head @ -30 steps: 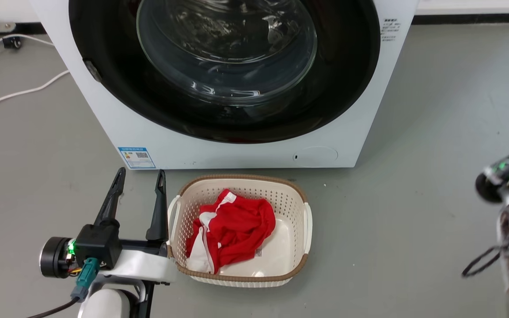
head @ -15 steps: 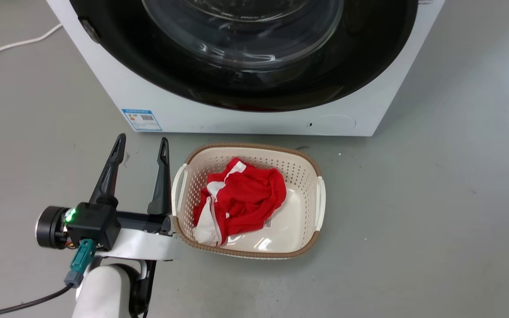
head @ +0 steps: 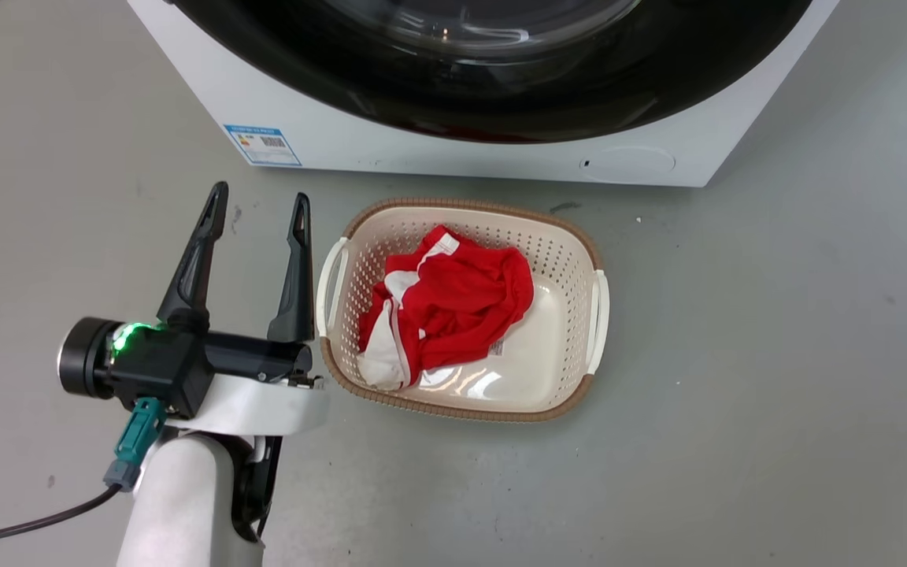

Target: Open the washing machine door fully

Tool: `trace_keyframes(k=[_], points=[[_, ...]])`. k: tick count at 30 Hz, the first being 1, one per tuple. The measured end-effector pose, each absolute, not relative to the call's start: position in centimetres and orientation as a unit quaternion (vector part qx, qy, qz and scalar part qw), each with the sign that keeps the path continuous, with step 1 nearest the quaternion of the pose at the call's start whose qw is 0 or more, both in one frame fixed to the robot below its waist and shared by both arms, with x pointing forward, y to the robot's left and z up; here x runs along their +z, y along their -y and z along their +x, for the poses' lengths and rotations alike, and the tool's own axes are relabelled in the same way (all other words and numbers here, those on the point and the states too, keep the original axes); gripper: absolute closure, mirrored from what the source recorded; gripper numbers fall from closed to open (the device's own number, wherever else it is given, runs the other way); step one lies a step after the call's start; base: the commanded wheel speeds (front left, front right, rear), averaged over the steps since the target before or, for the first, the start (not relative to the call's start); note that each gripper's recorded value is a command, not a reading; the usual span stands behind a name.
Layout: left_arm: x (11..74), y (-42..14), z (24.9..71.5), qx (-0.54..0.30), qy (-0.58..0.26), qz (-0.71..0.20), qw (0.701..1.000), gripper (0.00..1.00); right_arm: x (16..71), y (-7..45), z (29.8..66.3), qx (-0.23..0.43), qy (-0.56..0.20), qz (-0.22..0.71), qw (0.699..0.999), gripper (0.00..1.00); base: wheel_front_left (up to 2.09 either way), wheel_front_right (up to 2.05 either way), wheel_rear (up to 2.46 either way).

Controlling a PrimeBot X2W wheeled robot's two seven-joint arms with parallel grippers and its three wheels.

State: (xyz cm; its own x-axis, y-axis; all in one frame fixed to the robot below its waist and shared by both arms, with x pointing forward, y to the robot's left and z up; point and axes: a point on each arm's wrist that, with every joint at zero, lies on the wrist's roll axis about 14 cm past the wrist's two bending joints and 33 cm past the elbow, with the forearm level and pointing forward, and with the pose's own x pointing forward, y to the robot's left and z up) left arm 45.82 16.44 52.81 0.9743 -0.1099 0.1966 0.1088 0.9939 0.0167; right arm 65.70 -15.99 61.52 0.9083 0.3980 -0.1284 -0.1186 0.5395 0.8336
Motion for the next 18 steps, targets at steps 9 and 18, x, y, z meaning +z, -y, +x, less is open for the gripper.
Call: trace_keyframes(k=[9, 18], points=[[51.4, -16.3, 47.1, -0.058, 0.088, 0.003, 0.994, 0.00, 58.6, 13.8, 67.6, 0.149, -0.201, 0.422, 0.871, 1.00, 0.00, 0.00, 0.00], [50.5, -16.3, 47.8, -0.060, 0.079, 0.003, 0.995, 0.00, 56.4, 11.7, 67.9, 0.173, -0.250, 0.415, 0.858, 1.00, 0.00, 0.00, 0.00]])
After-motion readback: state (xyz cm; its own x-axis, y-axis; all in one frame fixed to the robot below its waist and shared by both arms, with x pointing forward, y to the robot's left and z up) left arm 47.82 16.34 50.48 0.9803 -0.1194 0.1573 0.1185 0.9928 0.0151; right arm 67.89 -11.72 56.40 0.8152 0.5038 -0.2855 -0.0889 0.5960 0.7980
